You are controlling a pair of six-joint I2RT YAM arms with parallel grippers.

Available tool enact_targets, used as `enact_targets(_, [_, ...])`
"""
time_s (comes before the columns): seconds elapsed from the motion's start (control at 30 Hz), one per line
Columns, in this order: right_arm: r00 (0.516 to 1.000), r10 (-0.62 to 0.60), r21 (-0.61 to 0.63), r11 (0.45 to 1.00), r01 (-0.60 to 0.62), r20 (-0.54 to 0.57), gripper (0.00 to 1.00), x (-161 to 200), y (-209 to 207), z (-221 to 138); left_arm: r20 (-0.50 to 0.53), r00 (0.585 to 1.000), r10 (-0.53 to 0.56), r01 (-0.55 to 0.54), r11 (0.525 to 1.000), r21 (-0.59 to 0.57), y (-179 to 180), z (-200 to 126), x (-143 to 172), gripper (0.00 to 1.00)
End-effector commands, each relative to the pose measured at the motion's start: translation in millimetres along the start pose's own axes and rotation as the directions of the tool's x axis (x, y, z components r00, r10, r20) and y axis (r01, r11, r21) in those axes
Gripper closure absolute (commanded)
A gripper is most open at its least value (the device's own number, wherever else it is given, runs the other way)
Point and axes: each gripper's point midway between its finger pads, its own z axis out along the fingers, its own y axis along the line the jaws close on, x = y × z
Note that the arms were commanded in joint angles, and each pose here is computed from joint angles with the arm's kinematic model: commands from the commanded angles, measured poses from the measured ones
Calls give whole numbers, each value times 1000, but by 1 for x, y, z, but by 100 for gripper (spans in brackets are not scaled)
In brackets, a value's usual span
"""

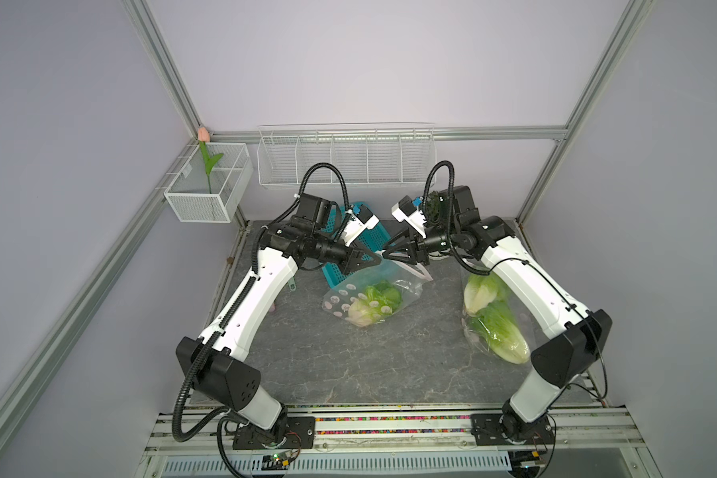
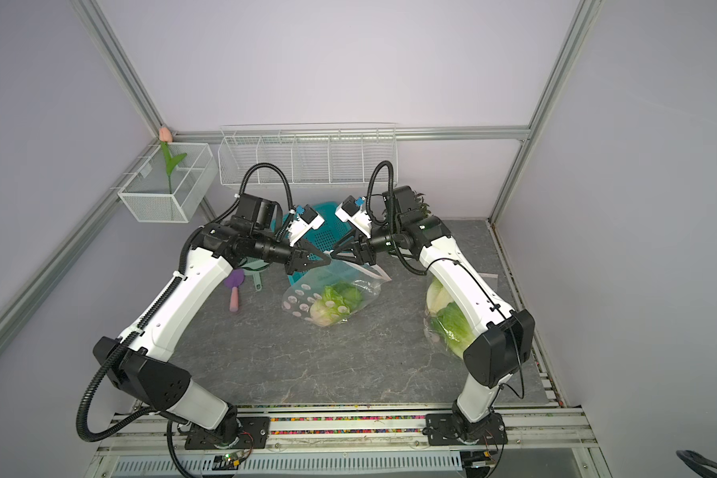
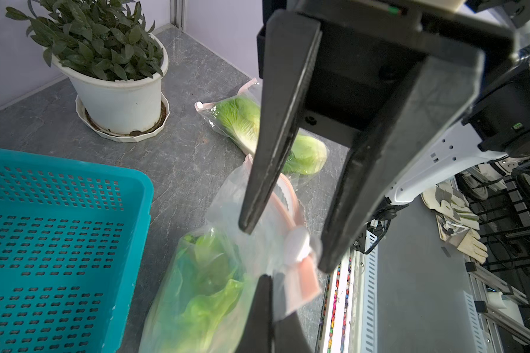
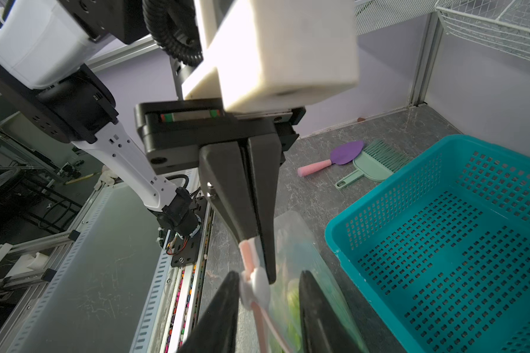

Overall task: Put the chinese cabbages into a zipper bag and zip it
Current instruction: Zip the zipper on the zipper food storage bag.

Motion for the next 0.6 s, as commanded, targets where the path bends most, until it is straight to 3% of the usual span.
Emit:
enact_targets(0.0, [999,-24,-22,999,24,-20,67,3,4,6,8,1000,9,-9,1000,5,0,1,-7,100])
enact_targets(0.4, [999,-23,-26,999,24,43,84,-10,4,-2,8,1000,-8,8,1000,-21,7,0,-5,100])
enact_targets(0.57, [998,-18,-4,1000,18,62,90,-8,1,-7,104,994,-35,37,999,-23,10,-11,-18,100])
